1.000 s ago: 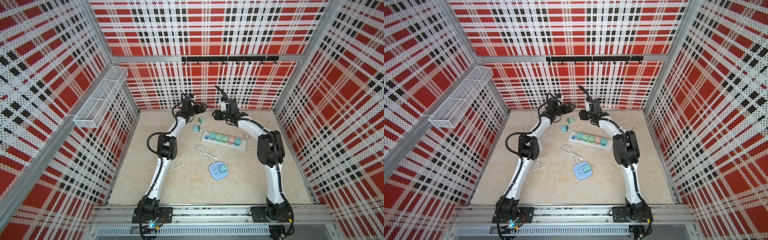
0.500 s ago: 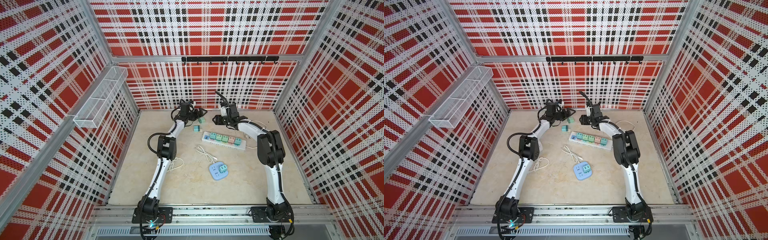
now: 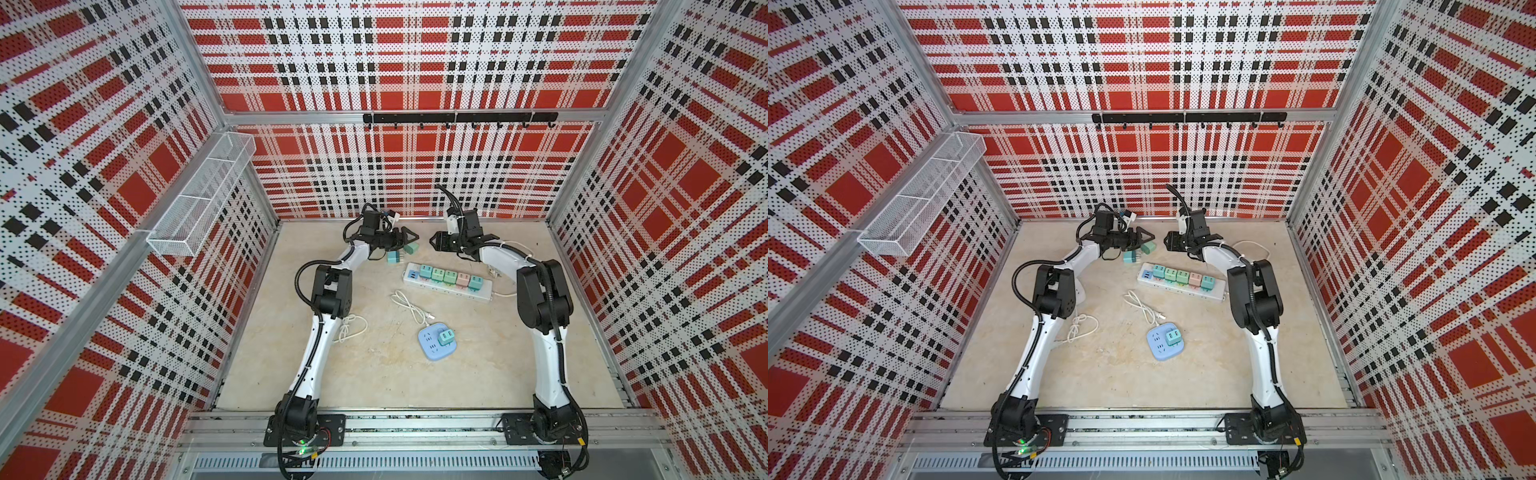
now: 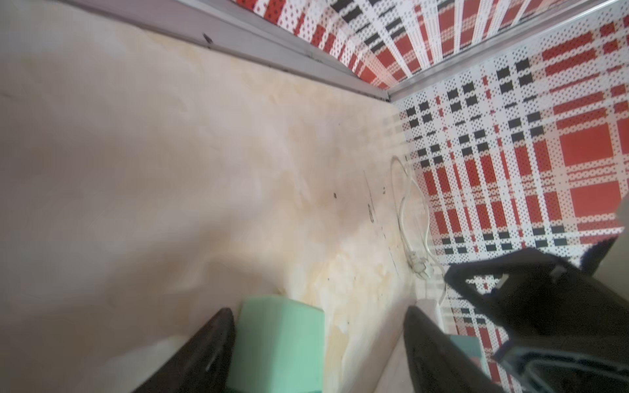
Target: Insert the plug
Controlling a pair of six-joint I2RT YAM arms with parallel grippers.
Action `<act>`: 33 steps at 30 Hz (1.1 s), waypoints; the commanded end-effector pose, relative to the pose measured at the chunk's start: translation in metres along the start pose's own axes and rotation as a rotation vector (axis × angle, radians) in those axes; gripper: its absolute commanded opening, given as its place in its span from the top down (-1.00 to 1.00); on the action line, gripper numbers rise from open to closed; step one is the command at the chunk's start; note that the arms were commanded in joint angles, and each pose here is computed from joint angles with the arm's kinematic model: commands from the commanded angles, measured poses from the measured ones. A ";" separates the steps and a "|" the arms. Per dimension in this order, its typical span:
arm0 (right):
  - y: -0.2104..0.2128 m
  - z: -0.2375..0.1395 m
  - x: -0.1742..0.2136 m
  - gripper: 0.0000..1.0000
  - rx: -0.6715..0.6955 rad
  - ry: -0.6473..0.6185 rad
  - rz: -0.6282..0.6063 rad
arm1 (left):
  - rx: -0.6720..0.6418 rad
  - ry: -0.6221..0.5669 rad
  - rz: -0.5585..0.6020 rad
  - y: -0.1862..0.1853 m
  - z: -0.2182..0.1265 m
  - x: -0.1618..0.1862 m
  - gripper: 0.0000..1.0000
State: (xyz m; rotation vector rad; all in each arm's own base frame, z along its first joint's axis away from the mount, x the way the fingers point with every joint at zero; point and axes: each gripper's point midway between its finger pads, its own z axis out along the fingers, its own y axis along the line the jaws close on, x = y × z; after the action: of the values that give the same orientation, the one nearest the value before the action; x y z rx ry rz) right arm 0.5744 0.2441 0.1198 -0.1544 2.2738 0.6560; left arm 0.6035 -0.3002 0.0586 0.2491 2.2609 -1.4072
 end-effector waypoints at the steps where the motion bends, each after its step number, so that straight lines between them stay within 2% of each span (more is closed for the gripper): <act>1: 0.004 0.016 -0.020 0.05 -0.033 -0.027 0.033 | 0.029 0.022 0.098 -0.038 -0.002 0.004 -0.59; 8: 0.006 0.056 -0.004 0.17 -0.113 0.079 0.164 | 0.002 -0.001 0.114 -0.047 -0.011 0.007 -0.57; 13: 0.000 0.063 0.014 0.16 -0.101 0.132 0.219 | -0.033 -0.014 0.146 -0.052 -0.022 0.010 -0.56; 19: 0.010 0.063 0.034 0.23 -0.167 0.196 0.273 | -0.077 -0.022 0.189 -0.070 -0.023 0.025 -0.57; 28: 0.037 0.066 0.064 0.24 -0.235 0.279 0.283 | -0.103 -0.142 0.206 -0.088 -0.057 0.027 -0.60; 33: 0.059 0.071 0.082 0.25 -0.269 0.341 0.246 | -0.134 -0.227 0.221 -0.100 -0.086 0.029 -0.61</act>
State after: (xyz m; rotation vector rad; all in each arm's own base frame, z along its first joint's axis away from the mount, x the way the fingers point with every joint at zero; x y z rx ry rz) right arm 0.5562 0.3163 0.0403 -0.0384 2.5352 1.0932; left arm 0.5079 -0.2833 0.1136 0.2939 2.1959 -1.1589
